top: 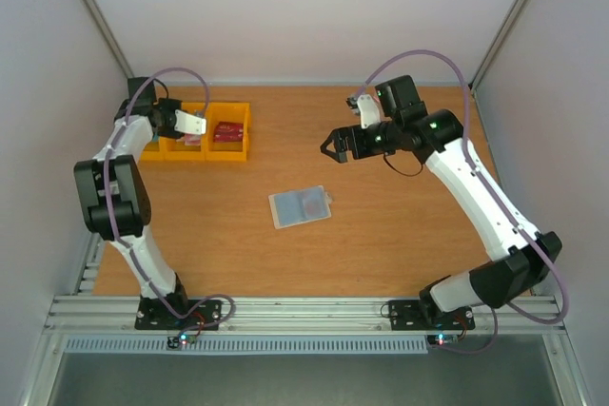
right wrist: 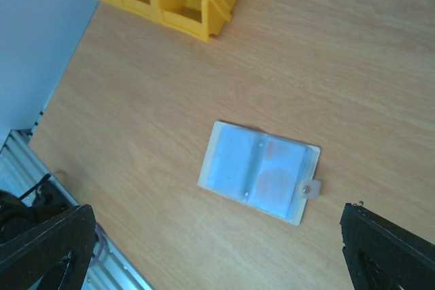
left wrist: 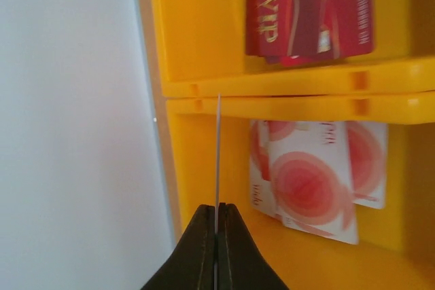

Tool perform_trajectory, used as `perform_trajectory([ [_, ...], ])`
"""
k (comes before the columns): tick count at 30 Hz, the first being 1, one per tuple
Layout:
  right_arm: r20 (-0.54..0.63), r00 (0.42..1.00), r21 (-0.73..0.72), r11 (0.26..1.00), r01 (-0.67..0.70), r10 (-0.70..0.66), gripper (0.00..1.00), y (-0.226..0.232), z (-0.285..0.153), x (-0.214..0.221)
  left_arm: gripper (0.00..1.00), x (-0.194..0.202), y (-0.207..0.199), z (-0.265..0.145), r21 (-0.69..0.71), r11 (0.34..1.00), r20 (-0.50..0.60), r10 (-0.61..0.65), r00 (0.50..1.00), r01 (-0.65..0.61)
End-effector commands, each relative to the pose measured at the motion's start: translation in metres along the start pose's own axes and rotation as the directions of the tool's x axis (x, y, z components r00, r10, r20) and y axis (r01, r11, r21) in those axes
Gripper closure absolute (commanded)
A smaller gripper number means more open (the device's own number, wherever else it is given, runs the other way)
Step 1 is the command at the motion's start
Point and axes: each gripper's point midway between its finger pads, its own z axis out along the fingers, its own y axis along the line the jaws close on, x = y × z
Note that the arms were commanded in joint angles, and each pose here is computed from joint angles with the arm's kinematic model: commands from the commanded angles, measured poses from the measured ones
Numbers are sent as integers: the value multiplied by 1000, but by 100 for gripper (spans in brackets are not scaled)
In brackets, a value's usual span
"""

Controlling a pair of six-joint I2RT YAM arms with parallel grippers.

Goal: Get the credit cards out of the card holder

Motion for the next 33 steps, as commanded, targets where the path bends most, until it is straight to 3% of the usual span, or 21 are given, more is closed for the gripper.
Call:
perform_trajectory([
  [1, -12, 1000, 45, 999, 7, -6, 1, -14, 4, -12, 100, 13, 33, 13, -90, 994, 1, 62, 998, -61],
  [6, -17, 1000, 43, 999, -9, 9, 1, -20, 8, -20, 100, 17, 17, 26, -54, 998, 14, 18, 1000, -18],
  [17, -38, 999, 27, 999, -22, 23, 1, -22, 15, -23, 100, 52, 0, 50, -15, 999, -74, -53, 996, 52],
  [22, -41, 999, 25, 999, -20, 21, 2, -23, 16, -22, 100, 41, -15, 53, -6, 1000, -33, 7, 999, -7],
  [28, -40, 999, 18, 1000, -18, 19, 1, -21, 15, -23, 99, 49, -17, 61, 2, 1000, -70, -15, 997, 16],
  [30, -38, 999, 21, 1000, -15, 15, 2, -21, 14, -23, 87, 46, -15, 57, 1, 1000, -60, -23, 998, 24],
  [33, -41, 999, 7, 1000, -14, 15, 1, -19, 15, -22, 58, 39, -10, 48, 4, 999, -27, -35, 999, 35],
])
